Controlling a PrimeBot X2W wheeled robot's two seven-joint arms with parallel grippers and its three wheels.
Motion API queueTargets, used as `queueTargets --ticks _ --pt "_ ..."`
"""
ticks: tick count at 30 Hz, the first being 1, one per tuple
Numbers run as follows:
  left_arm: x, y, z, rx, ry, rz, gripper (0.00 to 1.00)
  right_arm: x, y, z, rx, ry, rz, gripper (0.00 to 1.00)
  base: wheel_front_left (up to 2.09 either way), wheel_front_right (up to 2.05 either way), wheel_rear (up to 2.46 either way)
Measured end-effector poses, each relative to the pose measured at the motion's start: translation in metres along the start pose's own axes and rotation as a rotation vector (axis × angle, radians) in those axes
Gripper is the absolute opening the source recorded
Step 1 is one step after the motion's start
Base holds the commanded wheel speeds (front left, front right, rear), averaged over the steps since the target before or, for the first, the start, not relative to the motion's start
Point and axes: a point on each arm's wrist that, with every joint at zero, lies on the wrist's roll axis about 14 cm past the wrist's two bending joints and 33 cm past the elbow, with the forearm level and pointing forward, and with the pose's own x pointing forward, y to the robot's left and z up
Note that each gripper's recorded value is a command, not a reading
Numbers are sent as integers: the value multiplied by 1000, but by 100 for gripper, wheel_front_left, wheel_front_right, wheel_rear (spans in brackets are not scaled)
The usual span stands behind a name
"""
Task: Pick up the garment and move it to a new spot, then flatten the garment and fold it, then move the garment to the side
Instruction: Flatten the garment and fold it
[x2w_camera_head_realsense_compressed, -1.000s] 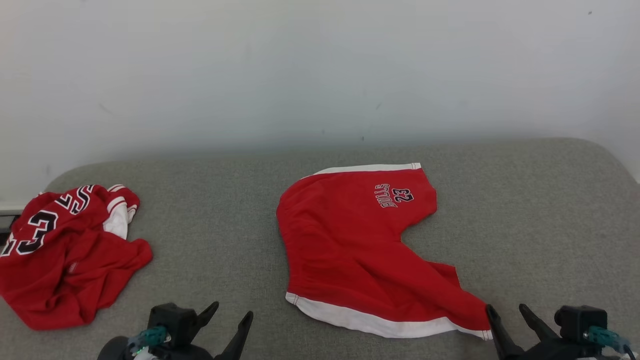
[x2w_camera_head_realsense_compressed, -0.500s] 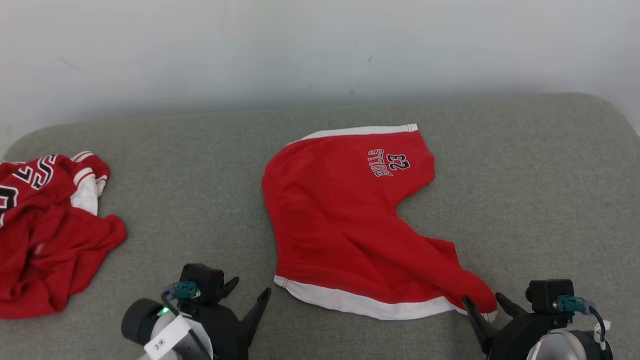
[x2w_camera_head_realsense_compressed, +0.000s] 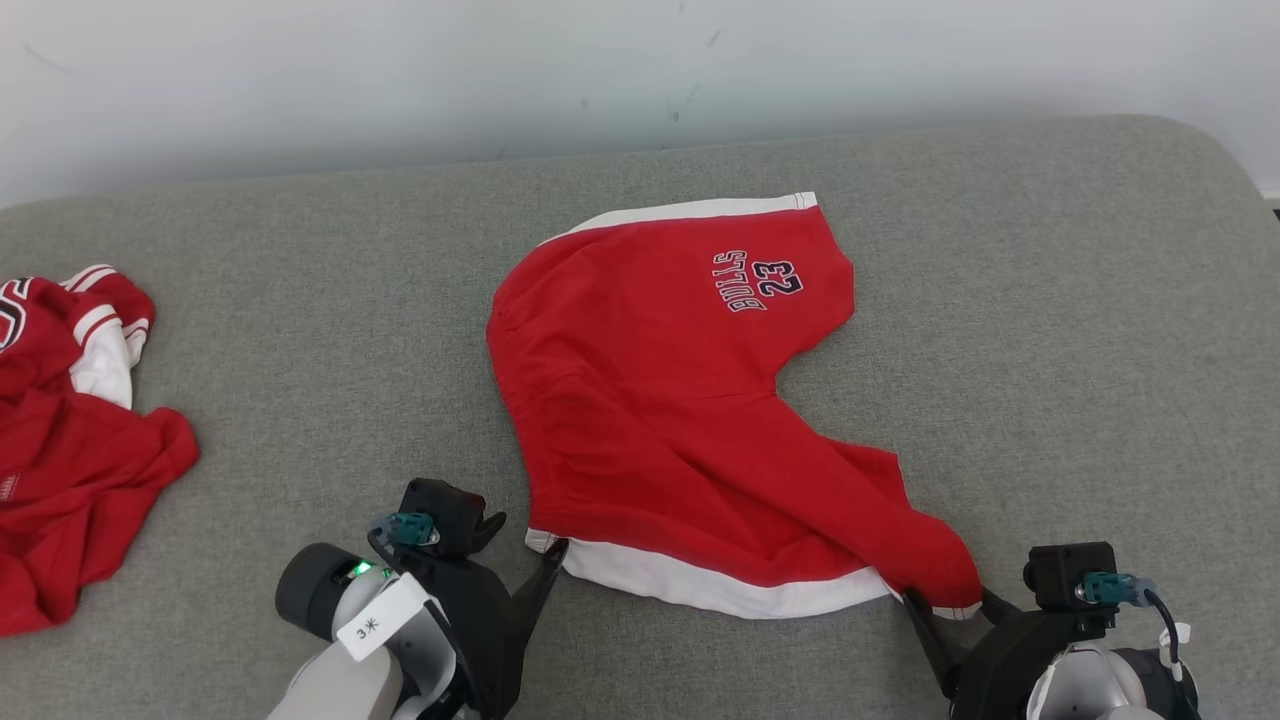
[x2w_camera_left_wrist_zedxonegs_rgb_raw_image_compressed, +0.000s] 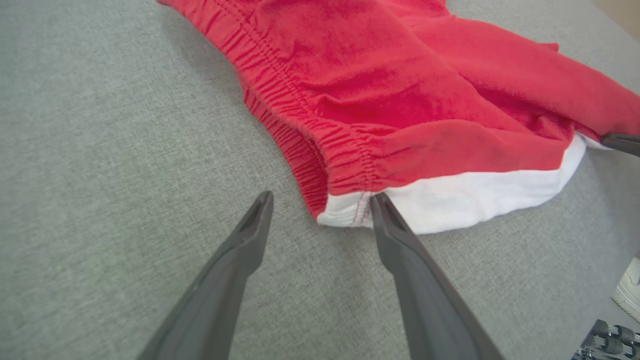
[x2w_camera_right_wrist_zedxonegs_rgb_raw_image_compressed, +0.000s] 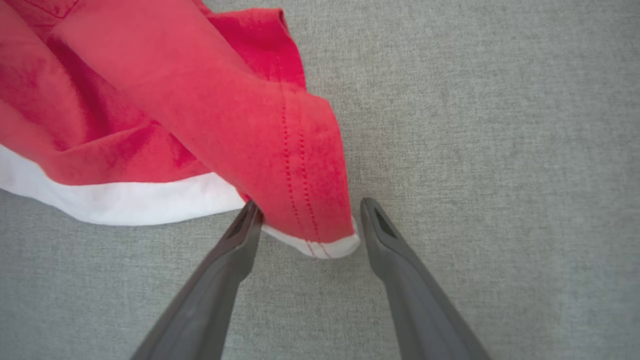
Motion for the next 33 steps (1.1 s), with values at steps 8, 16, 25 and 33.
queueTargets --ticks 8,16,25,33 --pt "4 -4 -11 12 23 -11 13 2 3 3 4 -2 5 100 0 0 0" --pt "3 -4 -11 21 9 -9 4 1 5 -1 -2 12 17 100 0 0 0" --pt "0 -8 -14 22 2 -19 18 -1 14 -11 -16 51 53 100 0 0 0" --pt "-1 -7 -12 25 -8 -16 23 -6 13 -21 -19 86 52 44 0 0 0"
